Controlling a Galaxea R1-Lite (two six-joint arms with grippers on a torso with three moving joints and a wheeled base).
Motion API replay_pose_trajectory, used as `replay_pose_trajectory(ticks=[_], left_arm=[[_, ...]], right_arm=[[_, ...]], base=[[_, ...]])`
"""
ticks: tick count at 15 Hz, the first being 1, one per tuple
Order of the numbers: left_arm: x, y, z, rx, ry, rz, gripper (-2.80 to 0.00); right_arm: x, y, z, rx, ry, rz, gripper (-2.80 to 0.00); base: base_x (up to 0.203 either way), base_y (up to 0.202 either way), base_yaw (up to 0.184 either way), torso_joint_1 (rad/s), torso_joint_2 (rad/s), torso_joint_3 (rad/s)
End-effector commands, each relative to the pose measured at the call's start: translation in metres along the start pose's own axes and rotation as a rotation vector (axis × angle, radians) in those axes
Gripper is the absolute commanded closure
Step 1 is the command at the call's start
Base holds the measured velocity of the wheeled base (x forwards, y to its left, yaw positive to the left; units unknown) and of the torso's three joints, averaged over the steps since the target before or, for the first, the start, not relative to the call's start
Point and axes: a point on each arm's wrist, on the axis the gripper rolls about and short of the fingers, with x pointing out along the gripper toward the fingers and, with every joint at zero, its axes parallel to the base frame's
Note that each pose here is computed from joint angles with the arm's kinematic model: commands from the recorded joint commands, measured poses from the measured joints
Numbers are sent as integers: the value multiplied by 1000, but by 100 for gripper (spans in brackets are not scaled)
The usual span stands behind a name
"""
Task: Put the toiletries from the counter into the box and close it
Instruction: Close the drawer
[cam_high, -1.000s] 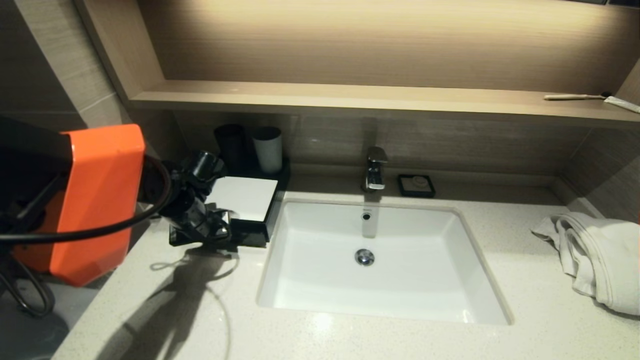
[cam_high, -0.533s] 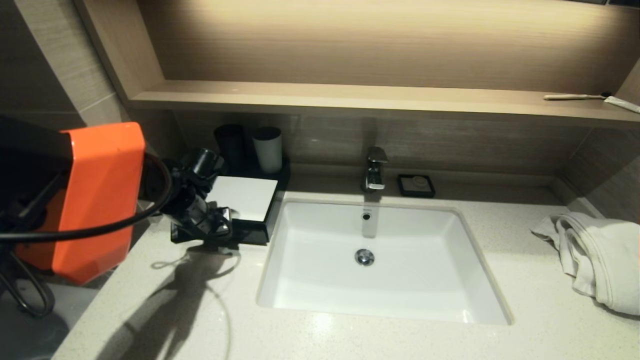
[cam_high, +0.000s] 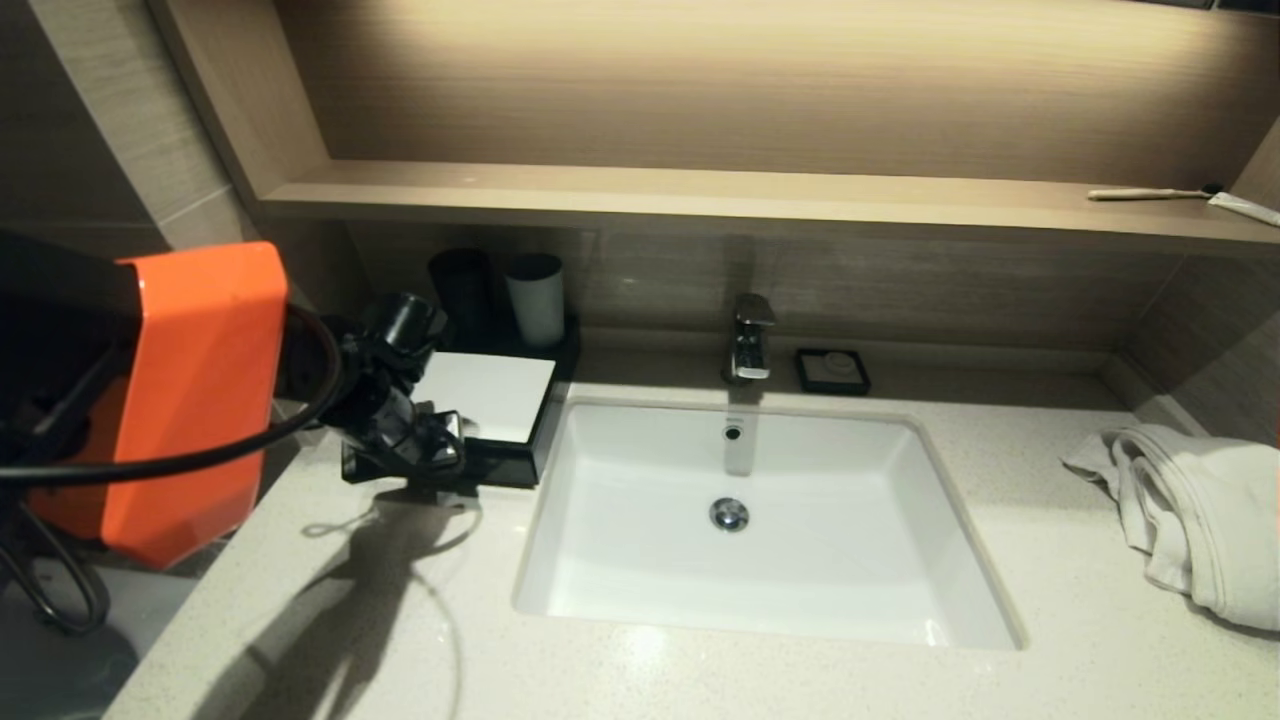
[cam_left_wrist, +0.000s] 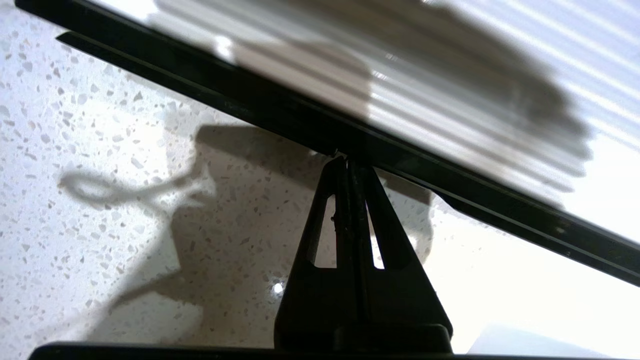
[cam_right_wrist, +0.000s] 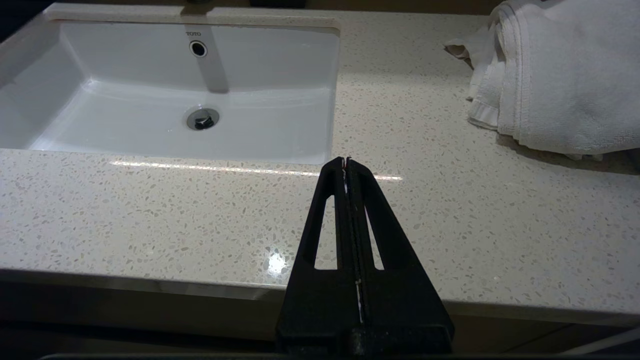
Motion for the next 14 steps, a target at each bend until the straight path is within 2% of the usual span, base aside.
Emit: replay_pose_trajectory(ticks=[1, 8, 14], left_arm=[[-2, 0, 1, -5, -13, -5, 0], [-5, 1, -1, -6, -13, -5, 0], [-40, 18, -23, 4, 0, 0, 0]], right_arm=[[0, 0, 0, 1, 0, 0, 0], [0, 0, 0, -1, 0, 0, 0], [0, 0, 0, -1, 0, 0, 0]], base=[[0, 0, 0, 0, 0, 0], [0, 0, 0, 0, 0, 0], [0, 0, 0, 0, 0, 0]])
